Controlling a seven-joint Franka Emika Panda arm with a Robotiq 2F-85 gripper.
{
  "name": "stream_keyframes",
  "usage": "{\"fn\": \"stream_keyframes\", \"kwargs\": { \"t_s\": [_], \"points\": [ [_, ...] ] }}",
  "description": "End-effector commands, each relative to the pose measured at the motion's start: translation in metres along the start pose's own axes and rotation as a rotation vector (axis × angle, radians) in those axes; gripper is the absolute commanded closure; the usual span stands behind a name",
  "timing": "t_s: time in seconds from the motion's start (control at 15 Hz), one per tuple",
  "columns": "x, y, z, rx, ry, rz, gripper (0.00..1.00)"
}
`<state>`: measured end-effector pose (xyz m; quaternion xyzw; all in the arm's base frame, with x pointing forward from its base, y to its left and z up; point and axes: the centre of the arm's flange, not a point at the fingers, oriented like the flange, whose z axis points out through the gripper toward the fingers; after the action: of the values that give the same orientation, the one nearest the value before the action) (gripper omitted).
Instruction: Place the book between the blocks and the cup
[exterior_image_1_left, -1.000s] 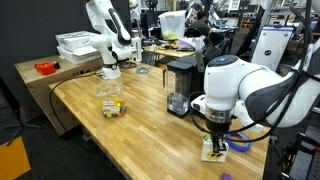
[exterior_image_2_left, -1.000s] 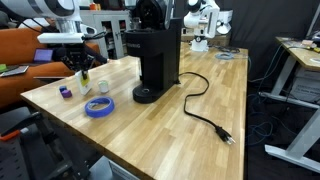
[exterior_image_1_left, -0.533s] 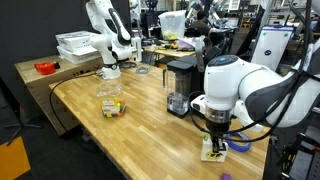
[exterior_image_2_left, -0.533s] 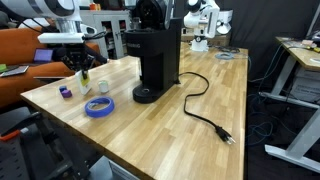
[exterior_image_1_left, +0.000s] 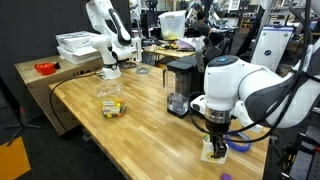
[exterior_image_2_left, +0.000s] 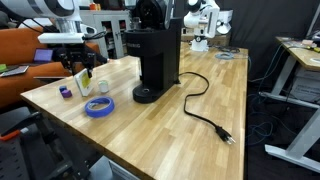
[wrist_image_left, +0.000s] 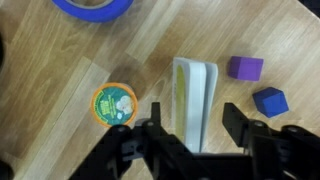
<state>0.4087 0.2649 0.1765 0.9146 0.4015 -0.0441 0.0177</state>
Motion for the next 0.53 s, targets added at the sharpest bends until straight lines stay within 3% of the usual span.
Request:
{"fn": "stream_keyframes", "kwargs": {
  "t_s": [0.0,0.27,0.47],
  "points": [
    [0.001,0.003,0.002,0.008,0.023,-0.013,0.04],
    [0.002,0.001,-0.009,-0.003,0.037,-0.037,0.0],
    [0.009,-0.005,-0.039,-0.037,0.066,-0.082,0.0]
  ]
}}
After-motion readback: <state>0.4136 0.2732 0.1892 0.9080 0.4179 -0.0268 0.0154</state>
